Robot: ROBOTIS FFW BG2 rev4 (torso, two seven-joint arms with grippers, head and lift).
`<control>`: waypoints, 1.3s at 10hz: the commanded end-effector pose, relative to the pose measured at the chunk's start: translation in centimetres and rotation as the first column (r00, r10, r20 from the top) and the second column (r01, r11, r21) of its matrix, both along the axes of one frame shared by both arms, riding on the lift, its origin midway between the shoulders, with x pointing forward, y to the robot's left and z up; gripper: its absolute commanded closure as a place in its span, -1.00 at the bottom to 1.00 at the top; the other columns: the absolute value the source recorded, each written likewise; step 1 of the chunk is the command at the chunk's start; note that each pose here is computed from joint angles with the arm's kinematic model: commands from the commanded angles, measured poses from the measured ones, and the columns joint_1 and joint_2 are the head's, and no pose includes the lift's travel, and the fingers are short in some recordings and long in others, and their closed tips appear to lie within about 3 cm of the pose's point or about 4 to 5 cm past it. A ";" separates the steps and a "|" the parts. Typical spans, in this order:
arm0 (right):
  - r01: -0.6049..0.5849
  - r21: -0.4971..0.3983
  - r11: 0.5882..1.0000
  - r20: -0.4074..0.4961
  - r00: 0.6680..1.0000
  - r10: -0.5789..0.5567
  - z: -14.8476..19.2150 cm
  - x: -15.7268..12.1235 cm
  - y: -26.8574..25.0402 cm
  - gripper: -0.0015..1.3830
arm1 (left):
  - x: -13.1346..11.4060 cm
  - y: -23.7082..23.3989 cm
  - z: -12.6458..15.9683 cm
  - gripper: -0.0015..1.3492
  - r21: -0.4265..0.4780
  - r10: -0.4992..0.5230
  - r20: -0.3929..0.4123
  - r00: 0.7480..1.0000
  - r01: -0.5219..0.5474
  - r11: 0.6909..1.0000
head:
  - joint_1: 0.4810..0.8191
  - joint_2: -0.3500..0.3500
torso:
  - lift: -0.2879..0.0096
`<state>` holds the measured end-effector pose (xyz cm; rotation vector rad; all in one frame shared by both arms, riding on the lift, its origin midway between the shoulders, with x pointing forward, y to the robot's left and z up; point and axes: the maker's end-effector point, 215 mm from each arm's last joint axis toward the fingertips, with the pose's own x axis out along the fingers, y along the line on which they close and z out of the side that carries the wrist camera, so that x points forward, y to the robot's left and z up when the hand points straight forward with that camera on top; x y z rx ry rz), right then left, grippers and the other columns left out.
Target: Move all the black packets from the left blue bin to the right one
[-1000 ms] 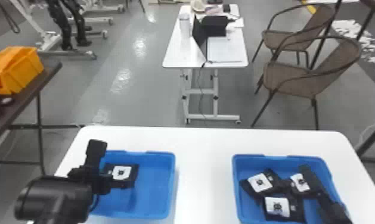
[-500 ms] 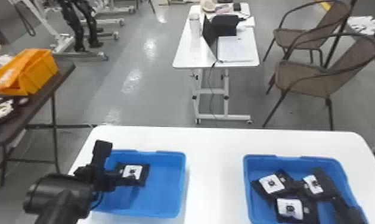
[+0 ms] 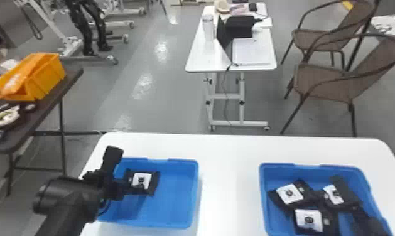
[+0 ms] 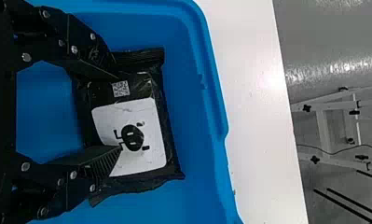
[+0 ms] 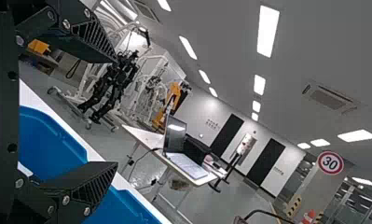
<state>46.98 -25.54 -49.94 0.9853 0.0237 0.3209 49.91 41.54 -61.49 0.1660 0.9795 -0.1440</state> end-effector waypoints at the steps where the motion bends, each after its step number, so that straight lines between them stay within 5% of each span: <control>1: -0.008 0.004 1.000 0.008 1.000 0.008 0.3 0.4 0.5 -0.64 | 0.3 1.3 0.7 0.35 0.020 -0.021 -0.010 1.000 0.022 1.000 | 0.27 0.50 | 0.94; 2: -0.008 0.005 1.000 0.008 1.000 0.008 0.3 0.3 0.5 -0.64 | 0.4 0.9 0.8 0.84 0.031 -0.062 -0.019 0.998 0.063 0.998 | 0.27 0.53 | 0.94; 5: -0.021 0.012 1.000 0.001 1.000 0.021 0.0 0.3 1.2 -0.64 | 2.5 -4.8 3.7 0.79 -0.033 -0.213 0.062 0.975 0.215 0.976 | 0.27 0.50 | 0.94; 7: -0.030 0.004 1.000 0.003 1.000 0.030 0.1 0.6 1.5 -0.64 | 3.4 -12.2 8.5 0.79 -0.183 -0.264 0.230 0.937 0.308 0.934 | 0.27 0.39 | 0.94; 10: -0.061 -0.075 0.995 0.055 0.996 0.065 2.4 1.8 2.0 -0.64 | 2.1 -24.5 15.0 0.79 -0.397 -0.330 0.415 0.848 0.495 0.772 | 0.27 0.02 | 0.94; 13: -0.078 -0.163 0.983 0.133 0.986 0.101 6.3 3.9 2.5 -0.64 | 1.7 -34.6 18.5 0.79 -0.464 -0.428 0.497 0.755 0.648 0.604 | 0.27 -0.32 | 0.94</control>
